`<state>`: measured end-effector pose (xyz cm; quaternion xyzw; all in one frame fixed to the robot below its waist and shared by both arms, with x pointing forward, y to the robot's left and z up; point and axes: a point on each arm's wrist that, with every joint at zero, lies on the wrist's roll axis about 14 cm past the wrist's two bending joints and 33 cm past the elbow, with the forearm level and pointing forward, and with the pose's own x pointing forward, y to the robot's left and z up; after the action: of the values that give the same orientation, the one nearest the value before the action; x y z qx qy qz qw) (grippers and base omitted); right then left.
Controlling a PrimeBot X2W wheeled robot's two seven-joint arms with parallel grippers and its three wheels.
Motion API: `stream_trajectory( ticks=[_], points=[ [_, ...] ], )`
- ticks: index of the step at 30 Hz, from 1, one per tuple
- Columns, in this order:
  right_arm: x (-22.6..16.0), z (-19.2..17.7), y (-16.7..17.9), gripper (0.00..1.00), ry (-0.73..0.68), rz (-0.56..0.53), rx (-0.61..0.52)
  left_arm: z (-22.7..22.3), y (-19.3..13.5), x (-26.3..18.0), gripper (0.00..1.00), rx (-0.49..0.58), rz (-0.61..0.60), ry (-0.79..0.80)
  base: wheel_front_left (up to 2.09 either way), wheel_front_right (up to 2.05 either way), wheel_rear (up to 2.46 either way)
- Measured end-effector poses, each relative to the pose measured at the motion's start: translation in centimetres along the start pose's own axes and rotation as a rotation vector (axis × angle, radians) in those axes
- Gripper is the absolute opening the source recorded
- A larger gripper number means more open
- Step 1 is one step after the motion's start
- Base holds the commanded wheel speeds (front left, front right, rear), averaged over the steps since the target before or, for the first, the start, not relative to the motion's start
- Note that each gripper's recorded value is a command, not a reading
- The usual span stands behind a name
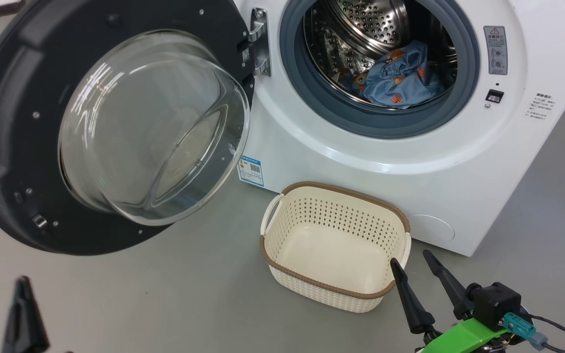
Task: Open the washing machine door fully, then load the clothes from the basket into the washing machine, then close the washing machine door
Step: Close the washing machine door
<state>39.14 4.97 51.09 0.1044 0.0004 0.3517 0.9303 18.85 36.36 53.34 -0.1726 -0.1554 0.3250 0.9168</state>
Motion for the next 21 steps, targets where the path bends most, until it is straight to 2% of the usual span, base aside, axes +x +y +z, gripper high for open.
stream_trajectory(
  ticks=[8, 15, 18, 21],
  points=[
    [-0.2, -0.3, -0.4, 1.0, 0.005, -0.011, 0.014, 4.7, 1.9, 3.6, 0.0, -0.152, 0.046, -0.161, 0.0, 0.0, 0.0],
    [-0.4, -0.7, -0.7, 1.0, 0.014, -0.021, 0.021, 6.9, 3.6, 6.5, 0.0, -0.268, 0.07, -0.211, 0.0, 0.0, 0.0],
    [-0.5, -0.7, -1.0, 1.0, 0.014, -0.028, 0.022, 7.7, 4.5, 7.6, 0.0, -0.284, 0.086, -0.223, 0.0, 0.0, 0.0],
    [-0.6, -0.8, -1.3, 1.0, 0.015, -0.037, 0.023, 8.3, 5.8, 8.5, 0.0, -0.354, 0.122, -0.243, 0.0, 0.0, 0.0]
  ],
)
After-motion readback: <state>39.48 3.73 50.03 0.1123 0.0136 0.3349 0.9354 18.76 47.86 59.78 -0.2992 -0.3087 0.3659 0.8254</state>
